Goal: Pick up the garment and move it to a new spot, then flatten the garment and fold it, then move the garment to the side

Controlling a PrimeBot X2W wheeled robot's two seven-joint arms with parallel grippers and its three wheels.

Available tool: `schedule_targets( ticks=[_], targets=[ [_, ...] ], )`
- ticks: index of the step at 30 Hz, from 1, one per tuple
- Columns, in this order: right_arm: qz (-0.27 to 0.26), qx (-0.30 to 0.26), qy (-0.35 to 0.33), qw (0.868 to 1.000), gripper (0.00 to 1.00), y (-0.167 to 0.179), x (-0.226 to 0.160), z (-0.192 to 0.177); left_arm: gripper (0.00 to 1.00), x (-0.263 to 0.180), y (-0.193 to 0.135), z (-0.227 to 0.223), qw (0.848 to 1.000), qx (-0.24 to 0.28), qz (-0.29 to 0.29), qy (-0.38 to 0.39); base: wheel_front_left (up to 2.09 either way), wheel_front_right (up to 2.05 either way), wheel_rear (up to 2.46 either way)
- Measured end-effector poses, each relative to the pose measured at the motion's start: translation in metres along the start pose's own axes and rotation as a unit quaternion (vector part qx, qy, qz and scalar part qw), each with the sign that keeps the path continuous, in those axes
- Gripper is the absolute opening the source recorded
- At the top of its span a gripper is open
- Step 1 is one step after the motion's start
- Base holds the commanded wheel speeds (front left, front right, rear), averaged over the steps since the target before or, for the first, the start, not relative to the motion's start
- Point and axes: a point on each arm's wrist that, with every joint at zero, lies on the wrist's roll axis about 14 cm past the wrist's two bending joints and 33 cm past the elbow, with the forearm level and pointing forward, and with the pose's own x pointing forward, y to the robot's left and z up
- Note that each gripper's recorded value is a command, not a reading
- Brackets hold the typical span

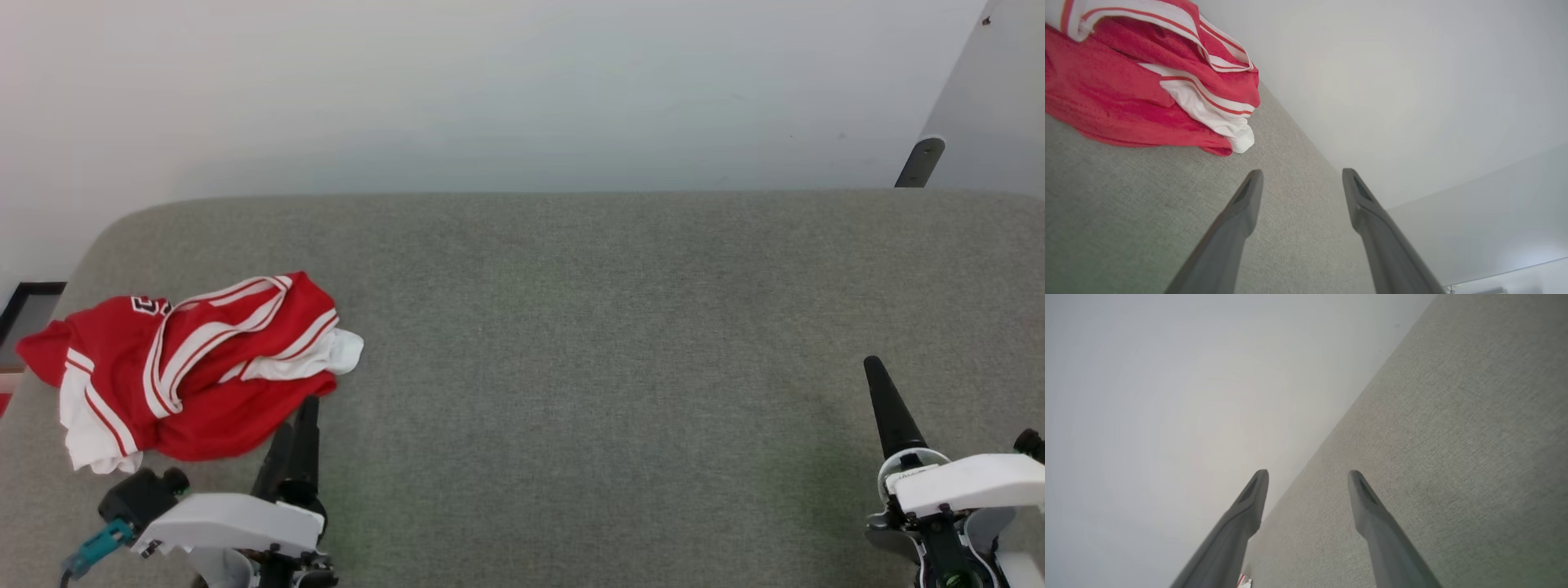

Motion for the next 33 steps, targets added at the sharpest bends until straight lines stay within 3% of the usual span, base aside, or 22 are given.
schedule_targets(
  ticks=[13,22,33],
  targets=[
    [0.019,-0.145,-0.005,0.989,1.0,0.01,0.008,0.006,1.0,0.005,-0.005,0.001,0.992,0.126,-0.006,-0.005,0.0,0.0,0.0],
    [0.028,-0.241,-0.007,0.97,1.0,0.014,0.01,0.009,1.0,0.005,-0.01,0.003,0.982,0.189,-0.014,-0.014,0.0,0.0,0.0],
    [0.038,-0.319,-0.014,0.947,1.0,0.018,0.01,0.01,1.0,0.004,-0.014,-0.001,0.966,0.256,-0.026,-0.017,0.0,0.0,0.0]
  ],
)
